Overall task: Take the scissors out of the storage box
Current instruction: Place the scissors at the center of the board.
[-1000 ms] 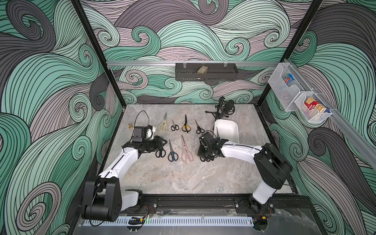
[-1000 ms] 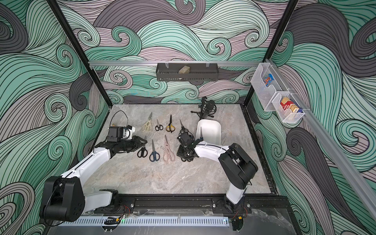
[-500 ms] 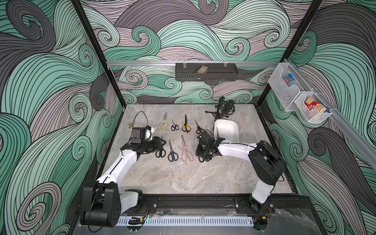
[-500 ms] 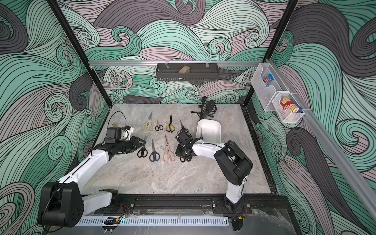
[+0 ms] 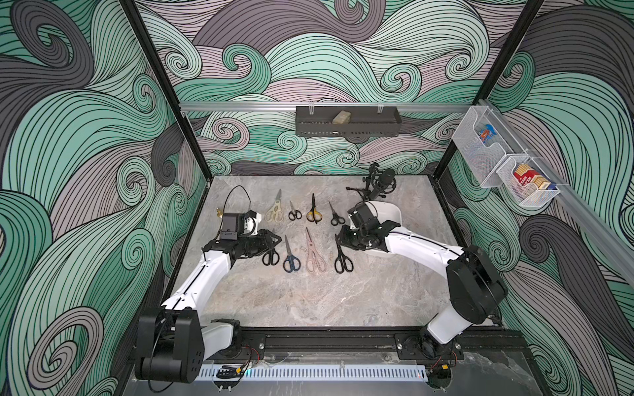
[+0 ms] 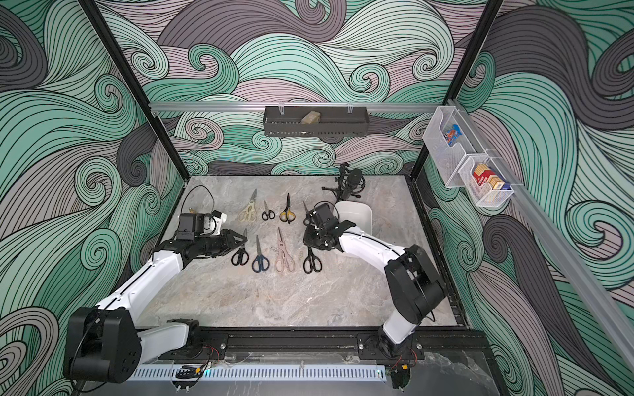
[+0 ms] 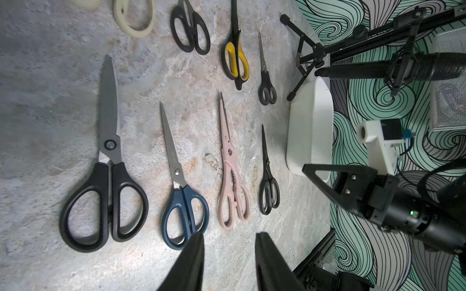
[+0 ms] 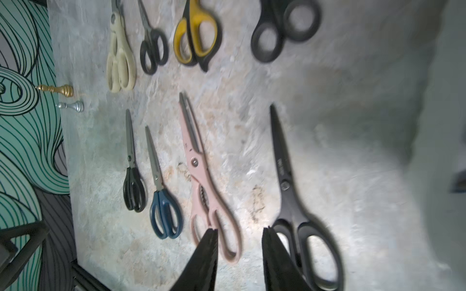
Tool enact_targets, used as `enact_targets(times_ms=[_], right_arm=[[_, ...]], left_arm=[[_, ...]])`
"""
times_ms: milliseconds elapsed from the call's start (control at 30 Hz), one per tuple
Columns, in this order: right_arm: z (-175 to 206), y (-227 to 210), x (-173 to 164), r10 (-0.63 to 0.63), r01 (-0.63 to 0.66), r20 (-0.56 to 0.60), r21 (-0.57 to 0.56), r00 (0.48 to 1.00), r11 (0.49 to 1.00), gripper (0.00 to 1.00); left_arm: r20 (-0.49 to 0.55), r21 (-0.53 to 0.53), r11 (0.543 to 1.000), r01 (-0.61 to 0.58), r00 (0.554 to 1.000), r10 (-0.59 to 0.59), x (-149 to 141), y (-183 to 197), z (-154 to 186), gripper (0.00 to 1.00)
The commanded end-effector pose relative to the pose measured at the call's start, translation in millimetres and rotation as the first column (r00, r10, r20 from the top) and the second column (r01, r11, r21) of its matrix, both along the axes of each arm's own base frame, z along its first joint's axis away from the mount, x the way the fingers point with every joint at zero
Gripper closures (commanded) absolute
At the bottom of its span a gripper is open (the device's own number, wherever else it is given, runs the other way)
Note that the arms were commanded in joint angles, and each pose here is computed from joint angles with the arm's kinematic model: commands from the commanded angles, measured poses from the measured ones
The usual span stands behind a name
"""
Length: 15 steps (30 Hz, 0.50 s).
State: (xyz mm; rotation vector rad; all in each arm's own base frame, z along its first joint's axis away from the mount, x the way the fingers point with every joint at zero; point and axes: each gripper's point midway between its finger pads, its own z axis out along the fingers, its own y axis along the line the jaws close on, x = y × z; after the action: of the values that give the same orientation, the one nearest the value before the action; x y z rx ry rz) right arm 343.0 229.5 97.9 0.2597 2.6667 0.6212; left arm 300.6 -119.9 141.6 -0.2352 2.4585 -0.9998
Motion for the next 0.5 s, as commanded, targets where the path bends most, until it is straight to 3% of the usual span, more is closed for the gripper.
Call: enact_targets(times_ms=[0,267,467], right_arm=[[8,-44,9,0.039,-0.036,0.028,-0.087,0.999,0.996,0.67],[-12,-124,22,0.077,-0.079,-0.024,-0.152,0.997,0.985,0.69],[-32,-143,19,0.127,-0.140,-0.073,-0.215,0.989,0.967,0.69]], left_arm=[[0.063,-0.032,0.998,0.046,0.997,-0.044,3,-13,23,0.63],[0.081,-0.036,0.993,0.109,0.991,-0.105,7,-35,23,0.63],[0.075,-0.026,0.989,0.147,0.987,-0.145,16,-46,20,0.63]])
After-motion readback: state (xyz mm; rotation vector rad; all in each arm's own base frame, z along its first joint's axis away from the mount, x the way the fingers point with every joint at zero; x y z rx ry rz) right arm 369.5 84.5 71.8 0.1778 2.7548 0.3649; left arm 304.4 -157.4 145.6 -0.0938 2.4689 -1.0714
